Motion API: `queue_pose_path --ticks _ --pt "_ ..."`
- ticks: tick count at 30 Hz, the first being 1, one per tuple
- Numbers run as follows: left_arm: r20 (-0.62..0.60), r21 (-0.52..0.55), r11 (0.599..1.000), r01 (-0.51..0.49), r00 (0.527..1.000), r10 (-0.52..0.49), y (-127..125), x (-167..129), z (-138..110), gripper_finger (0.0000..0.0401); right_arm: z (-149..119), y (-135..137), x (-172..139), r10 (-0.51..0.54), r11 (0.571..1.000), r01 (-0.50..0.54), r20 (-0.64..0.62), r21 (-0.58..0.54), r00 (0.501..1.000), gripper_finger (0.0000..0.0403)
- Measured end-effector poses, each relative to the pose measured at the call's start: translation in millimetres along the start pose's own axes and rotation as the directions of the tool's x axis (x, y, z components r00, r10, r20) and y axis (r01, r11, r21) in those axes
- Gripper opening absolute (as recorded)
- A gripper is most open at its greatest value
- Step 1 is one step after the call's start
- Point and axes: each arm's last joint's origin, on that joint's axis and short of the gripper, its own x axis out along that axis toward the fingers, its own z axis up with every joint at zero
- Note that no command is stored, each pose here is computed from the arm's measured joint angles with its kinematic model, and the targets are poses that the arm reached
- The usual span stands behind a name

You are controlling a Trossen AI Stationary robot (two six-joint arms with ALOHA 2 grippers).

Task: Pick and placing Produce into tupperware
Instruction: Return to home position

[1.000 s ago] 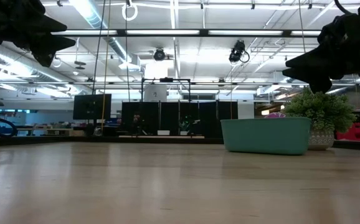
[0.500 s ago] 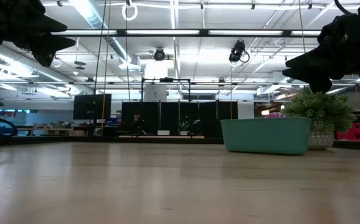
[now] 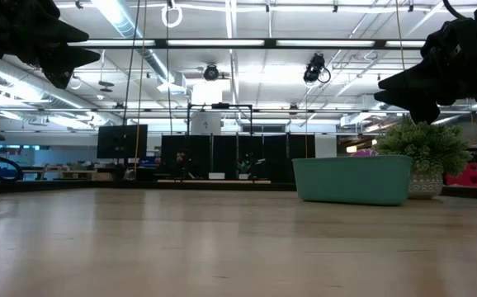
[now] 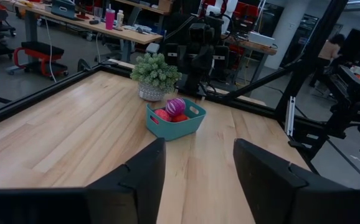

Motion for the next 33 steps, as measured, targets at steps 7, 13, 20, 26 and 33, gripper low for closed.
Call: queue_pose_path --ticks 7,13,20,26,33 --pt "0.000 0.000 1.000 0.000 1.000 0.000 0.0 0.0 0.0 0.0195 -0.1 0.0 0.0 0.000 1.000 0.000 0.000 0.000 1.000 0.0159" --pt "0.000 0.000 1.000 0.000 1.000 0.000 0.0 0.0 0.0 0.0199 0.0 0.0 0.0 0.000 1.000 0.000 0.000 0.000 1.000 0.0159" --pt "0.000 0.000 1.000 0.000 1.000 0.000 0.0 0.0 0.0 0.0190 0.0 0.0 0.0 0.000 1.000 0.000 0.000 0.000 1.000 0.0159" --pt "0.000 0.000 1.000 0.000 1.000 0.000 0.0 0.0 0.0 0.0197 0.1 0.0 0.0 0.000 1.000 0.000 0.000 0.000 1.000 0.0159" --pt "0.000 0.000 1.000 0.000 1.000 0.000 0.0 0.0 0.0 0.0201 0.0 0.0 0.0 0.000 1.000 0.000 0.000 0.000 1.000 0.0159"
